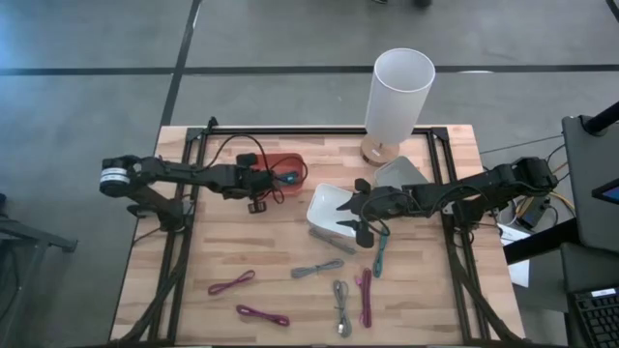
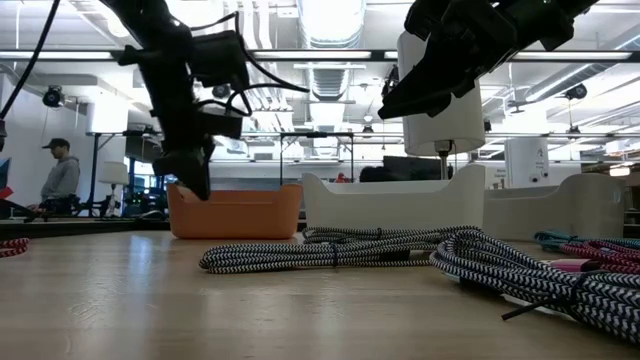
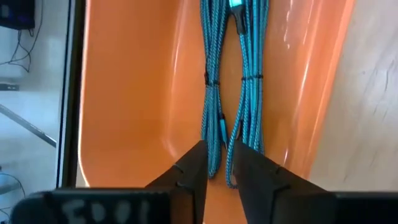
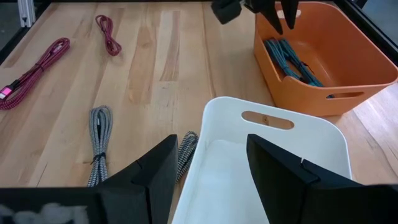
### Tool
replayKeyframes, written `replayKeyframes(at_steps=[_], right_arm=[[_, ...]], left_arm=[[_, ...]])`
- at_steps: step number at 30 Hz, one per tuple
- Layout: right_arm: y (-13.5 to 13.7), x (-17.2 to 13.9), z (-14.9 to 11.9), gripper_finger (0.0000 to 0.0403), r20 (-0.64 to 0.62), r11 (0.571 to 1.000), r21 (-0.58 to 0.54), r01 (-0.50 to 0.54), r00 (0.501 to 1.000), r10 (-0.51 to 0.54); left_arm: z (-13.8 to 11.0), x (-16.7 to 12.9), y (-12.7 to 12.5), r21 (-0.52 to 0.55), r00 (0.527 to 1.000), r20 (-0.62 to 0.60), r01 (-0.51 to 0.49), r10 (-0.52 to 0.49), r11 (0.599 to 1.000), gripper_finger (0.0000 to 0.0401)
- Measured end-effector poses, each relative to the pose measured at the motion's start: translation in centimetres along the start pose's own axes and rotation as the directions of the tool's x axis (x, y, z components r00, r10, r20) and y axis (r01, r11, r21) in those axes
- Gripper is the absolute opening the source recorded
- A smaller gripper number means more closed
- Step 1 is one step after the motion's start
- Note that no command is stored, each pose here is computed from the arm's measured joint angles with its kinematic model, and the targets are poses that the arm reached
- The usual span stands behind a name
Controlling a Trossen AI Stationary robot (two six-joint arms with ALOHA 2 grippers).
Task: Pick & Place USB Port
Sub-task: Put the blue charger cable into the orange bin
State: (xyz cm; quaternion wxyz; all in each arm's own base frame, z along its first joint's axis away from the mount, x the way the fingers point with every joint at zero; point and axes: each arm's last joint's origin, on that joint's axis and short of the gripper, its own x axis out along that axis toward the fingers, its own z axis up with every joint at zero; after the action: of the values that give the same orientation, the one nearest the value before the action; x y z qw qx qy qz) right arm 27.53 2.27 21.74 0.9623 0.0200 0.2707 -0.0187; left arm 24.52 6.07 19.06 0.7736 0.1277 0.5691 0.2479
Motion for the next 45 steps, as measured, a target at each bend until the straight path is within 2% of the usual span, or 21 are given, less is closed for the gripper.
replayKeyframes(at_steps=[7, 19, 24, 29, 32, 35, 41, 45], right_arm=[[0.0, 0.0, 0.0, 0.0189, 0.0, 1.0, 0.0, 0.0, 1.0, 0.0], [0.1, -0.3, 0.8, 0.0189, 0.003, 0.998, 0.058, -0.001, 1.0, 0.001], [0.3, -0.9, 1.1, 0.0189, -0.129, 0.995, 0.103, 0.019, 0.992, -0.006], [1.4, -1.8, 1.2, 0.0189, -0.267, 0.993, 0.115, 0.026, 0.964, 0.006], [2.5, -2.4, 1.7, 0.0189, -0.299, 0.995, 0.098, 0.001, 0.954, 0.029], [3.6, -3.2, 2.0, 0.0189, -0.346, 0.99, 0.138, 0.002, 0.937, 0.047], [5.1, -4.4, 1.4, 0.0189, -0.449, 0.948, 0.304, 0.093, 0.892, 0.056], [5.0, -4.2, -0.9, 0.0189, -0.516, 0.865, 0.437, 0.245, 0.856, 0.018]], left_arm=[[0.4, 0.0, 0.1, -0.018, 0.999, 0.032, -0.024, 0.024, 1.0, 0.011], [1.3, -0.7, 0.5, -0.08, 0.997, 0.073, -0.031, 0.037, 0.996, 0.011], [2.4, -1.6, 0.9, -0.113, 0.992, 0.116, -0.028, 0.041, 0.993, 0.011], [3.3, -2.4, 1.5, -0.217, 0.988, 0.15, -0.011, 0.044, 0.976, 0.011], [3.7, -2.9, 1.4, -0.223, 0.985, 0.173, 0.01, 0.029, 0.975, 0.0109], [4.0, -3.4, 1.2, -0.211, 0.981, 0.192, 0.019, 0.022, 0.977, 0.0108], [4.2, -3.9, 0.4, -0.185, 0.978, 0.21, 0.033, 0.007, 0.982, 0.0108], [4.1, -4.1, -0.1, -0.176, 0.978, 0.21, 0.041, -0.003, 0.984, 0.0108]])
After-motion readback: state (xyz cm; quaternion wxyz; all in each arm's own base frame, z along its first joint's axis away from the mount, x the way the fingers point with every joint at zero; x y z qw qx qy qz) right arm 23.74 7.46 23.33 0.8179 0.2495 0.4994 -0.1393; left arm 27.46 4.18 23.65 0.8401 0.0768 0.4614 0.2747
